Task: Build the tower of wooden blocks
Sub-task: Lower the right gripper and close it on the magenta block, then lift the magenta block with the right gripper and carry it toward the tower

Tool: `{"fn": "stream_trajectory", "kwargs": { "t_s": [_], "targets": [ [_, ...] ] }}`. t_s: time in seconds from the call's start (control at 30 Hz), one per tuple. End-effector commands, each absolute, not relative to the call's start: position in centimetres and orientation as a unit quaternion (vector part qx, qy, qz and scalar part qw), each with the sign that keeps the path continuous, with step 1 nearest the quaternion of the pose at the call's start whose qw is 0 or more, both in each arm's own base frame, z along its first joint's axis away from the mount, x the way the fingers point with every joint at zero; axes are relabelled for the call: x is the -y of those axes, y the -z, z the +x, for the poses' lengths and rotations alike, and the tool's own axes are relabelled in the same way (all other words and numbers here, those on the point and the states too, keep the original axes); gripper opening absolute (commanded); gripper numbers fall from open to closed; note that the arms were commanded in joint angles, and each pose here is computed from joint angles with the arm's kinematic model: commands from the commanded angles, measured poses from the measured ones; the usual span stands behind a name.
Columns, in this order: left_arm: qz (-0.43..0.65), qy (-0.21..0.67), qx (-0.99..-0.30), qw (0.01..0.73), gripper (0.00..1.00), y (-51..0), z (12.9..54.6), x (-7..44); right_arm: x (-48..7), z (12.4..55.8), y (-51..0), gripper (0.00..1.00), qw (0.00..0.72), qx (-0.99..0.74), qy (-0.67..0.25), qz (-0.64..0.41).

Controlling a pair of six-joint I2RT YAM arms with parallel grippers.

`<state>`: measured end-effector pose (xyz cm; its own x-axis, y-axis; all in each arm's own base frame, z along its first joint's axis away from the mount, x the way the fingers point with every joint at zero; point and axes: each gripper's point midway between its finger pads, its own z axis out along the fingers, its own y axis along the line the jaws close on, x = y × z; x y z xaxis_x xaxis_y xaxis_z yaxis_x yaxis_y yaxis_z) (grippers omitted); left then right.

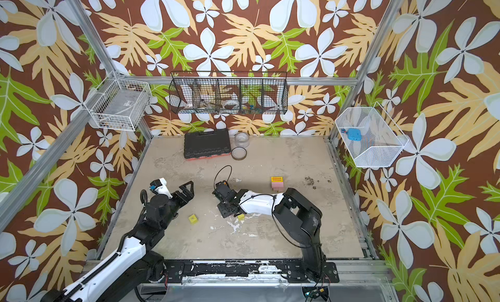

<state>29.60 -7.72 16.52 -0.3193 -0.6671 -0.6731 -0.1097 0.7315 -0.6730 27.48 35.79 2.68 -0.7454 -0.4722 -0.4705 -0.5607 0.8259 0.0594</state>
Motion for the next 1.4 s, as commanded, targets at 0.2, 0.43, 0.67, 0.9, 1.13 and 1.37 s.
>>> {"fn": "stream_trajectory", "kwargs": {
  "t_s": [0.2,0.43,0.67,0.9,1.13,1.37],
  "targets": [
    [-0.254,0.269,-0.76,0.533,1.0,-17.3,29.7,7.7,-35.7,26.9,-2.2,0.42,0.221,-0.93,-0.074,-0.282],
    [-0.254,0.271,-0.76,0.533,1.0,-17.4,29.7,7.7,-35.3,26.4,-1.9,0.43,0.222,-0.931,-0.069,-0.283],
    [-0.255,0.27,-0.759,0.535,1.0,-17.5,29.7,7.6,-35.4,26.3,-1.2,0.3,0.216,-0.932,-0.064,-0.285],
    [-0.253,0.273,-0.758,0.535,1.0,-17.6,29.6,7.7,-35.1,26.8,-2.8,0.22,0.239,-0.929,-0.062,-0.276],
    [-0.25,0.276,-0.758,0.536,1.0,-17.8,29.6,7.8,-34.2,27.5,-7.0,0.15,0.29,-0.918,-0.068,-0.261],
    [-0.248,0.275,-0.757,0.538,1.0,-17.9,29.6,7.8,-31.6,28.2,-12.2,0.07,0.353,-0.907,-0.069,-0.221]
  ]
}}
